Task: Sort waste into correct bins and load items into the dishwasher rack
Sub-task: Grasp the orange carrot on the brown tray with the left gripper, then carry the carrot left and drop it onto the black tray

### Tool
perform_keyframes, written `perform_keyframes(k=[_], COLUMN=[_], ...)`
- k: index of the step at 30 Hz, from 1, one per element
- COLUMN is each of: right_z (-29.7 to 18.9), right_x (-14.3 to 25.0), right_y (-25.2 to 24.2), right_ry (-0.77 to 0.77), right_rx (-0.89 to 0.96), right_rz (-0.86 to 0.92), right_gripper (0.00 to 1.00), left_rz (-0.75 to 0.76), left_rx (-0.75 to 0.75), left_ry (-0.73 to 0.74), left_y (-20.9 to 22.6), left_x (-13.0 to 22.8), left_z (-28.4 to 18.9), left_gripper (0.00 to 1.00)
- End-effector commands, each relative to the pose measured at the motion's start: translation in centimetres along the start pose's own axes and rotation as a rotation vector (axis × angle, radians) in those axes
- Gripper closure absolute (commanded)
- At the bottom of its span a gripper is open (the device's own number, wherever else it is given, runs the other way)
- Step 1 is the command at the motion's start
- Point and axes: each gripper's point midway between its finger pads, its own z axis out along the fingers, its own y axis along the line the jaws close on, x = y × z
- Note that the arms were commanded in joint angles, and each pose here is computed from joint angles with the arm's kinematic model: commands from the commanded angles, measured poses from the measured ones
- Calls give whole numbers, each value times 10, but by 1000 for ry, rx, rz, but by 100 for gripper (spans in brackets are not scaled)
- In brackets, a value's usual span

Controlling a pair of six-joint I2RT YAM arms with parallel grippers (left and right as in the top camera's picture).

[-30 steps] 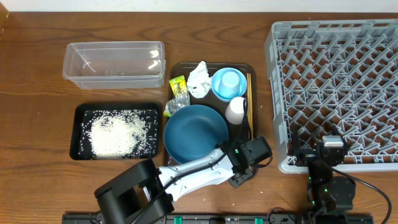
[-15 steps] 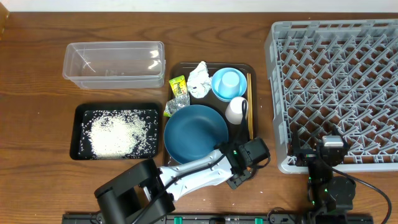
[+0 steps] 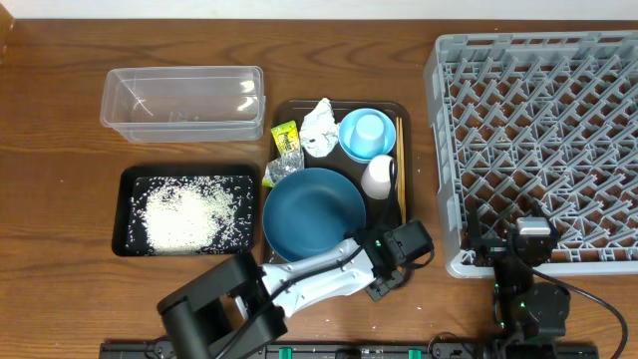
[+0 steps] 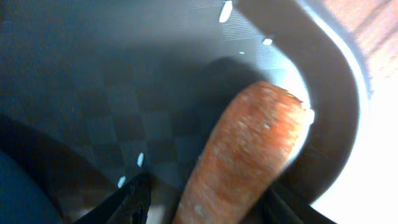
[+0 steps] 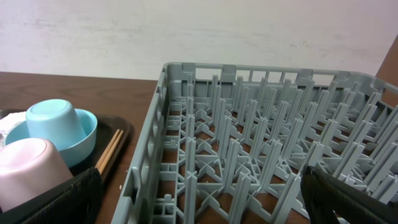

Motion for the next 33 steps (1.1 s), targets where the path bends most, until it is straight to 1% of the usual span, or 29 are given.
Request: perform_keyframes(k=[1,4,6,9,12,17,21,25,29,33], right_z=[0,0,0,0,0,0,0,0,0,0], right_x=[1,1,1,1,1,1,1,1,1,1], right_y=[-4,-4,-4,-4,-4,-4,-4,-4,-4,-4], right_ry=[2,2,2,2,2,2,2,2,2,2], right_rx=[17,17,17,17,17,17,17,17,17,17], right_rz=[-7,-7,-7,-7,-7,-7,-7,-7,-7,-7], right_gripper=[1,1,1,1,1,1,1,1,1,1], left_rz=[14,14,14,13,5,-18,-30,-82,-138,-274], left_rx=[-8,-8,-7,-6,-3,28,63,85,85,-5], left_ry=[63,61,58,53,37,-27,-114,-224,-349,-434], left_y=[1,1,1,0,0,-6,-11,-7,16,72], left_x=[15,15,13,12,8,-8,-21,-34,-40,-31], left_z=[14,13,13,12,7,-15,-44,-81,-129,-167], left_gripper=[45,54,66,71,71,71,71,71,71,72])
